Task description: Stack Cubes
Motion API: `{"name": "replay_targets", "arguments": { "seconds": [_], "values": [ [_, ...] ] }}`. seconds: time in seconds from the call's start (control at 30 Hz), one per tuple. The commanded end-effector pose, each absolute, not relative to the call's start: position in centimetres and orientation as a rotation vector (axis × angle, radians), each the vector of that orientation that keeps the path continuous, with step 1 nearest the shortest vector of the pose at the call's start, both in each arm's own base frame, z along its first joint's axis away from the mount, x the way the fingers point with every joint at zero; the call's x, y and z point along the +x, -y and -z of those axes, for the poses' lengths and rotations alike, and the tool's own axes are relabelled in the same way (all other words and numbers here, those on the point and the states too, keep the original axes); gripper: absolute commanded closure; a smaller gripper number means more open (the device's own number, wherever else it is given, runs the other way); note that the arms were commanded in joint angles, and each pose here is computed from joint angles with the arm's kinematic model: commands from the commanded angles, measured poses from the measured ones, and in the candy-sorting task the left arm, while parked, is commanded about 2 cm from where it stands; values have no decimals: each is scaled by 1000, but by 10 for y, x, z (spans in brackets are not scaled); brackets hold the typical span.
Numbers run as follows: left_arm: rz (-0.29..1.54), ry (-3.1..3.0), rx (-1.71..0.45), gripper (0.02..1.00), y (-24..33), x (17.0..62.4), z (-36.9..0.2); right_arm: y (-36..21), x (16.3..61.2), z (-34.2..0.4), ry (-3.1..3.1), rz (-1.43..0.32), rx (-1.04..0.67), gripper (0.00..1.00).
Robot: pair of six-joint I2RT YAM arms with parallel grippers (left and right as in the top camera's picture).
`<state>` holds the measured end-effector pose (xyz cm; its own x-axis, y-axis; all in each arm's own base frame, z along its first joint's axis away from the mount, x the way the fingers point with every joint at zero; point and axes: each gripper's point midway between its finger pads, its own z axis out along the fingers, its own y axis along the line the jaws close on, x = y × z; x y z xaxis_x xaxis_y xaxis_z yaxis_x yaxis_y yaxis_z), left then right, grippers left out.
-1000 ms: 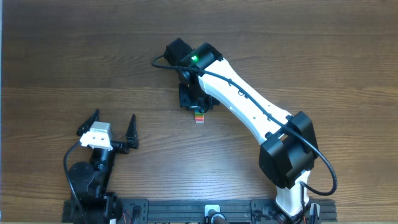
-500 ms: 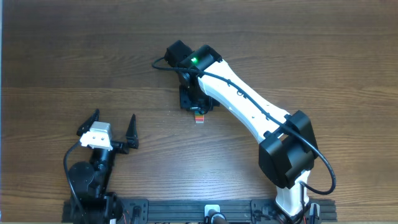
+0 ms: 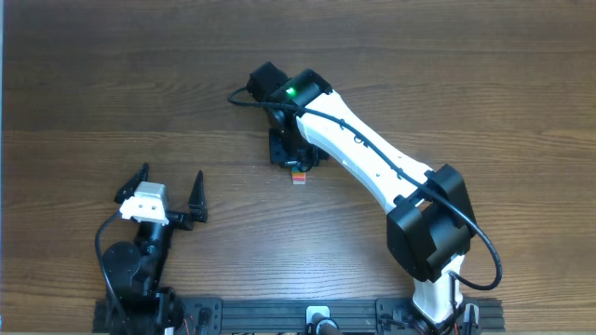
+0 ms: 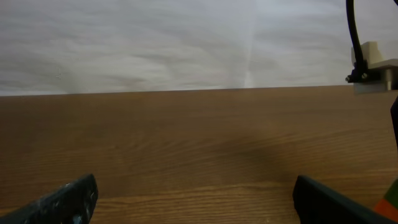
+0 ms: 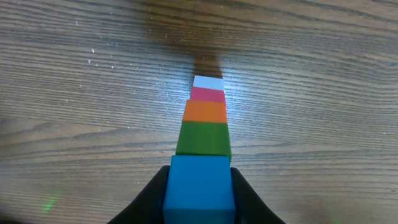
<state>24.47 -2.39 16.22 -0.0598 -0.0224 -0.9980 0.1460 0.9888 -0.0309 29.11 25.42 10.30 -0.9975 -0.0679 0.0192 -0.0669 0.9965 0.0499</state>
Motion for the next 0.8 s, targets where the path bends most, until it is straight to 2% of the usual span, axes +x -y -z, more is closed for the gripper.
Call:
{"name": "replay_targets", "arguments": {
  "seconds": [0.03,0.8],
  "values": [
    [127,-1625,108,18,24,244,-161,-256,288,-97,3101,71,119,759],
    [127,-1625,108,18,24,244,-161,-256,289,-96,3101,71,134,711]
  ]
}}
